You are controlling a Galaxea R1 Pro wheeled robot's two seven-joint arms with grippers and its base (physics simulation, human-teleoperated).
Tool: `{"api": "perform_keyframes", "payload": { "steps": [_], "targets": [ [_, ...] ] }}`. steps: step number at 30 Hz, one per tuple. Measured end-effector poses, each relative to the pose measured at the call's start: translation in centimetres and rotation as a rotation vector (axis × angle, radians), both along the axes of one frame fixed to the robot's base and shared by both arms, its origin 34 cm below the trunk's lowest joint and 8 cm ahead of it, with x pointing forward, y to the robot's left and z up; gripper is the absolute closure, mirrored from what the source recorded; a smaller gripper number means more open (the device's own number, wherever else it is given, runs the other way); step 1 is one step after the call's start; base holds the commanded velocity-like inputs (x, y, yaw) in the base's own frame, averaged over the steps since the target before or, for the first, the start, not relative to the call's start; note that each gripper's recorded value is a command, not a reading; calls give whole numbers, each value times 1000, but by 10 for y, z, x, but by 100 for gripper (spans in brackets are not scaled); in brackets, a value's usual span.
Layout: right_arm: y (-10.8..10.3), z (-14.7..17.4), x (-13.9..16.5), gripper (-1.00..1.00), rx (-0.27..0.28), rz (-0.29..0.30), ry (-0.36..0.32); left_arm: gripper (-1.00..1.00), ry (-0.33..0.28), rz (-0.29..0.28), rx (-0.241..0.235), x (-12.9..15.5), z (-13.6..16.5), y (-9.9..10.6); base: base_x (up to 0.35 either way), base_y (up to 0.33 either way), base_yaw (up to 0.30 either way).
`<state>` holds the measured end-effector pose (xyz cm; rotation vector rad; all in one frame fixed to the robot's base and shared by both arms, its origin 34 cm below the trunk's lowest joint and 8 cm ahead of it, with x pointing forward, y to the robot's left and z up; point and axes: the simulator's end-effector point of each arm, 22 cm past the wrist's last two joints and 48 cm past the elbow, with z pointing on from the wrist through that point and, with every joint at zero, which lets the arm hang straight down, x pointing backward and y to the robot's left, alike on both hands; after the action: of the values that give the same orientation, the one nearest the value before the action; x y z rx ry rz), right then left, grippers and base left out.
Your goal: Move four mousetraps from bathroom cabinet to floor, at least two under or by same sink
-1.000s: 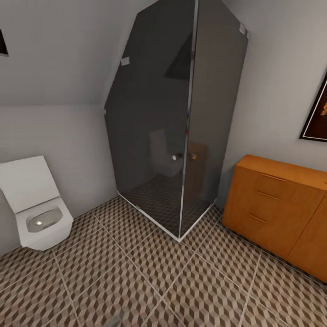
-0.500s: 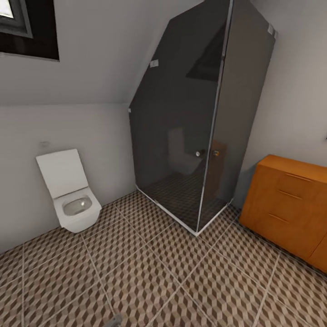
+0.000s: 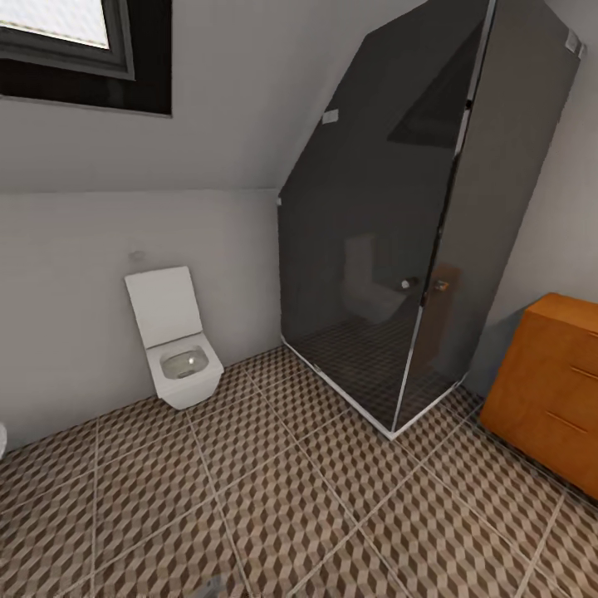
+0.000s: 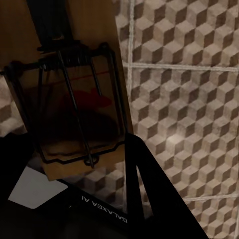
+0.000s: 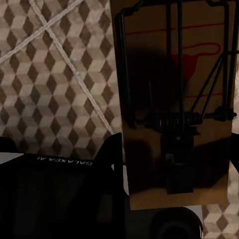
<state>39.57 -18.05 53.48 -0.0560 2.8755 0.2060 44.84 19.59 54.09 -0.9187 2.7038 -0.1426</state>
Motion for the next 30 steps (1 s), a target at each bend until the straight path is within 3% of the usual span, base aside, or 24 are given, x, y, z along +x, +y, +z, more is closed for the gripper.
{"api": "perform_keyframes", "payload": {
  "steps": [16,30],
  "targets": [
    [0,0,0,100,0,0,0,100,-2,-2,-6,0,1,-5,3,-266,285],
    [1,0,-1,100,2,1,1,100,-2,-2,-6,0,0,-5,5,-30,198]
  ]
}}
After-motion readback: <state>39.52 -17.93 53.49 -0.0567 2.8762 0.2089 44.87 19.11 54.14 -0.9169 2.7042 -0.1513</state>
